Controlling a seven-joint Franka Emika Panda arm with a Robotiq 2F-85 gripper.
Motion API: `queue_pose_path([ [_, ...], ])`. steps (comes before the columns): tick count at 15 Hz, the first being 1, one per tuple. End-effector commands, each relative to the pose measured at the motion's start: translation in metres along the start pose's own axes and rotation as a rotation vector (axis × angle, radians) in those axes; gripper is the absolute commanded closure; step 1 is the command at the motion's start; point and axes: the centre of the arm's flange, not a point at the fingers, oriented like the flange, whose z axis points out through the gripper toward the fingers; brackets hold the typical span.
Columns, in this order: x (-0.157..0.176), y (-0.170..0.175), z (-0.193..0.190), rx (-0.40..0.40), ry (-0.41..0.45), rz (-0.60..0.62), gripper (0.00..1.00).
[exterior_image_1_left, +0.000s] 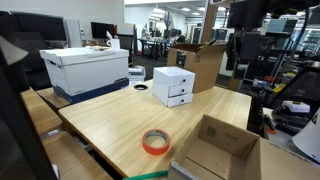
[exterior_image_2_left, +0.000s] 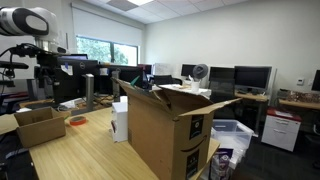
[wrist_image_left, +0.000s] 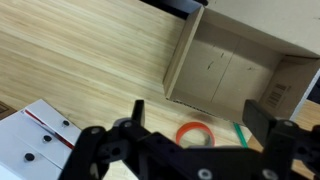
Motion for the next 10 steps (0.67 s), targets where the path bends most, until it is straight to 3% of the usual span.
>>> queue_pose_path([
  [1,0.006,-0.008,0.008,0.004,-0.006,0.055,0.0],
  [4,0.014,0.001,0.012,-0.013,-0.025,0.152,0.0],
  [10,0.034,0.05,0.02,-0.018,0.009,0.339,0.0],
])
